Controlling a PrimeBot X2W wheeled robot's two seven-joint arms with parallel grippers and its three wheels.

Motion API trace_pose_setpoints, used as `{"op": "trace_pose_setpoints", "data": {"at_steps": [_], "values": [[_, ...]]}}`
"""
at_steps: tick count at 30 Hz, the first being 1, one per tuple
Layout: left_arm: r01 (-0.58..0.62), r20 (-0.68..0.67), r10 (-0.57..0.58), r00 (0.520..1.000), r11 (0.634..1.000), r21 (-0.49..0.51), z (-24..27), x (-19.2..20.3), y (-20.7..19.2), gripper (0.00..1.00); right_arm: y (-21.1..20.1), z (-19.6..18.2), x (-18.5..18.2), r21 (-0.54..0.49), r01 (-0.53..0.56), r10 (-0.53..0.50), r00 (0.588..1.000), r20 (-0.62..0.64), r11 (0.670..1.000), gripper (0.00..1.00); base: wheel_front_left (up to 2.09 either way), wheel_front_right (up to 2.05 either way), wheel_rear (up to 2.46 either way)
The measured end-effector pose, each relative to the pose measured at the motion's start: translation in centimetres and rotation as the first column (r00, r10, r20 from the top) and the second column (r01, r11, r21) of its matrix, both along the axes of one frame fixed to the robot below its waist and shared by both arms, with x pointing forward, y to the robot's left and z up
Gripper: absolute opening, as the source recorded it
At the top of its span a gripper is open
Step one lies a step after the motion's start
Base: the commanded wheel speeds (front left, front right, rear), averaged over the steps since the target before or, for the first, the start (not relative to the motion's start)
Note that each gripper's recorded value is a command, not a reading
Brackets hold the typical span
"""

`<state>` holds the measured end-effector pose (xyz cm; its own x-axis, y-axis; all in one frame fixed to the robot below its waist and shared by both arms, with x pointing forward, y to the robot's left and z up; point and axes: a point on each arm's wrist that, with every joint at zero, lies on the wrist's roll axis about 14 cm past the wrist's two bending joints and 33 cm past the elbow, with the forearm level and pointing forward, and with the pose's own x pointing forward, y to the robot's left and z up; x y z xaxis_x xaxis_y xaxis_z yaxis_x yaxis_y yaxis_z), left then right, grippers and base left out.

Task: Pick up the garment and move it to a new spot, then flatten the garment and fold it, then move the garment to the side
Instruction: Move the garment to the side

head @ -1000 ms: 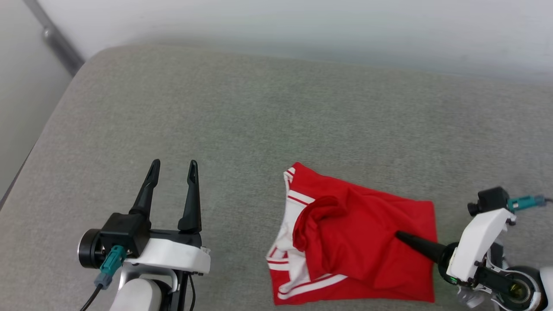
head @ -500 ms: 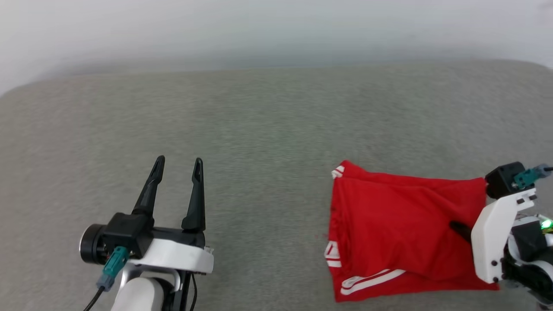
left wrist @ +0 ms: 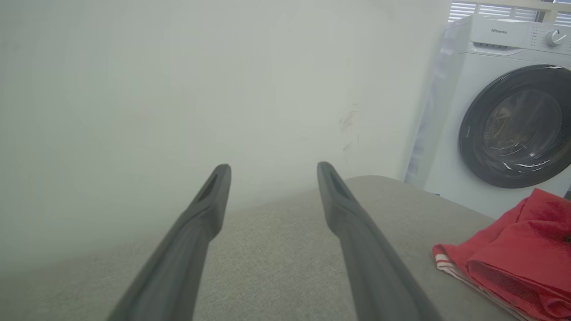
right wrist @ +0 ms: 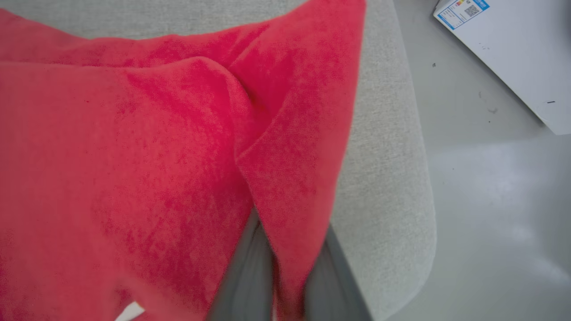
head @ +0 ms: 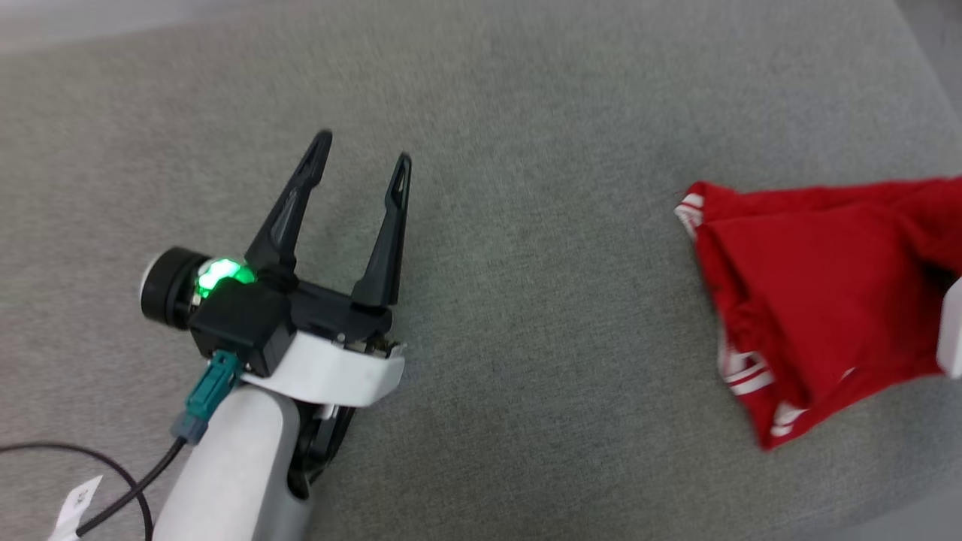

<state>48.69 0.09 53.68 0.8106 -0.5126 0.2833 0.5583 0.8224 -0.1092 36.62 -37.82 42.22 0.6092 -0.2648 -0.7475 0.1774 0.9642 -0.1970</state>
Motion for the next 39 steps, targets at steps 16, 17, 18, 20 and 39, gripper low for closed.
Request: {"op": "trace_pose_setpoints", "data": {"at_steps": [16,17,18,20,39], "values": [[0.105,-0.116,-0.103,0.988,0.994,0.011,-9.2,4.5,-2.5,1.00,-11.5,-3.5,4.0,-0.233,0.293,-0.268,0.954,0.131,0.927,0.00,0.00,0.00,0.00],[0.106,-0.121,-0.103,0.987,0.994,0.018,-9.5,4.5,-2.5,1.00,-11.4,-4.0,4.0,-0.225,0.304,-0.279,0.951,0.134,0.926,0.00,0.00,0.00,0.00],[0.106,-0.127,-0.102,0.987,0.994,0.024,-9.8,4.5,-2.4,1.00,-11.3,-4.6,4.0,-0.212,0.316,-0.292,0.946,0.138,0.925,0.17,0.00,0.00,0.00],[0.107,-0.125,-0.102,0.987,0.994,0.028,-9.7,4.5,-2.3,1.00,-11.1,-5.0,3.9,-0.216,0.319,-0.292,0.945,0.150,0.923,1.00,0.00,0.00,0.00],[0.000,-0.115,0.004,0.993,1.000,0.028,-4.7,1.6,0.1,1.00,-7.8,0.3,0.2,-0.269,0.247,-0.155,0.934,0.321,0.931,1.00,0.00,0.00,0.00]]}}
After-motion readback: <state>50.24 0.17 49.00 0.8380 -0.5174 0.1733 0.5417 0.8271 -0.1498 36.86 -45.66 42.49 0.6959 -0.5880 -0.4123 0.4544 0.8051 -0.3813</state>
